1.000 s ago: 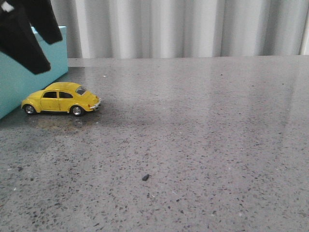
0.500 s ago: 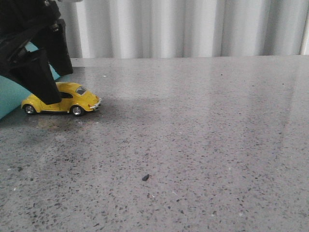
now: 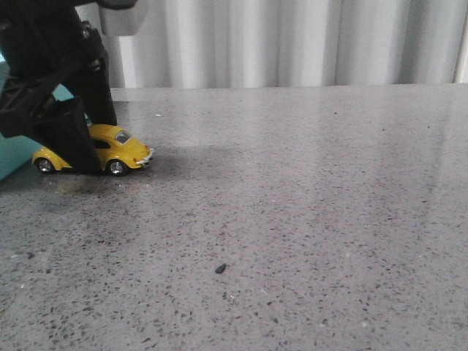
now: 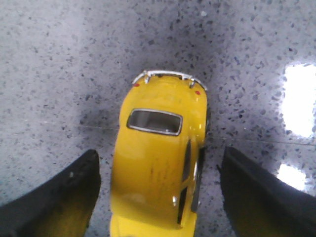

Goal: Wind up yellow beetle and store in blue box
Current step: 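Lower the open left gripper around the beetle and close it, then lift the beetle with the left gripper and carry it over the box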

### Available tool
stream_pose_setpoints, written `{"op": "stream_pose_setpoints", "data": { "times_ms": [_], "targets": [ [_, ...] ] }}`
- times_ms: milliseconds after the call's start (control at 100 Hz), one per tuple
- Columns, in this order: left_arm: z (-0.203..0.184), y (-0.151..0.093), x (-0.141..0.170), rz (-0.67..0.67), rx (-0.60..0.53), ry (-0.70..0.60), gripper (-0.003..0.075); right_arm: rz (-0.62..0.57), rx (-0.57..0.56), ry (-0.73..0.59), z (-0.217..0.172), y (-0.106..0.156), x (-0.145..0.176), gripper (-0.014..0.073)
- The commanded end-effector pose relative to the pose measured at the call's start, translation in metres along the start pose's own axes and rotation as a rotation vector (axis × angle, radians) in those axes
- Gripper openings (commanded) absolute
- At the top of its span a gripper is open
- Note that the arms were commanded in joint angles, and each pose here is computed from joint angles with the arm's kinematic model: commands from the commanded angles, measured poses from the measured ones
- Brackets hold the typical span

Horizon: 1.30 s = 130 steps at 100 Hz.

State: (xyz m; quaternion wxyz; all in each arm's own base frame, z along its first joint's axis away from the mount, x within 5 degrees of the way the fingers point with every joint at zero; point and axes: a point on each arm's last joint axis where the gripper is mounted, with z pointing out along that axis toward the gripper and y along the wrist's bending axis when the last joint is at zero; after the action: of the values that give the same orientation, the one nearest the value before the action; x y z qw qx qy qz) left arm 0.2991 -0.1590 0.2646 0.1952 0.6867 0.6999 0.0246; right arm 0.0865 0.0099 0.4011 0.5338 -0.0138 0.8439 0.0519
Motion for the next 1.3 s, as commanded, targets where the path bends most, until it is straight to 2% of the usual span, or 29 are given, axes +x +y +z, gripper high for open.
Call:
{"op": "stream_pose_setpoints", "data": {
  "times_ms": [0,250,510,690,970,1290],
  "targets": [
    [-0.017,0.007,-0.008,-0.003,-0.077,-0.052,0.0472,-0.01,-0.005,-0.096,-0.005,0.001,-0.012,-0.0041],
    [-0.016,0.007,-0.009,-0.003,-0.077,-0.052,0.0455,-0.01,-0.005,-0.096,-0.005,0.001,-0.012,-0.0041],
    [-0.016,0.006,-0.009,-0.012,-0.073,-0.054,0.0226,-0.01,-0.005,-0.096,-0.005,0.001,-0.012,-0.0041],
    [-0.016,0.007,-0.009,-0.013,-0.074,-0.056,0.0137,-0.01,-0.006,-0.104,-0.005,0.001,-0.013,-0.0041],
    [-0.035,0.02,-0.019,-0.014,-0.138,-0.103,0.013,-0.01,-0.006,-0.104,-0.004,0.001,-0.013,-0.0041],
    [-0.103,0.044,-0.042,-0.089,-0.207,-0.207,0.013,-0.01,-0.006,-0.104,-0.004,0.001,-0.013,-0.0041]
  ]
}}
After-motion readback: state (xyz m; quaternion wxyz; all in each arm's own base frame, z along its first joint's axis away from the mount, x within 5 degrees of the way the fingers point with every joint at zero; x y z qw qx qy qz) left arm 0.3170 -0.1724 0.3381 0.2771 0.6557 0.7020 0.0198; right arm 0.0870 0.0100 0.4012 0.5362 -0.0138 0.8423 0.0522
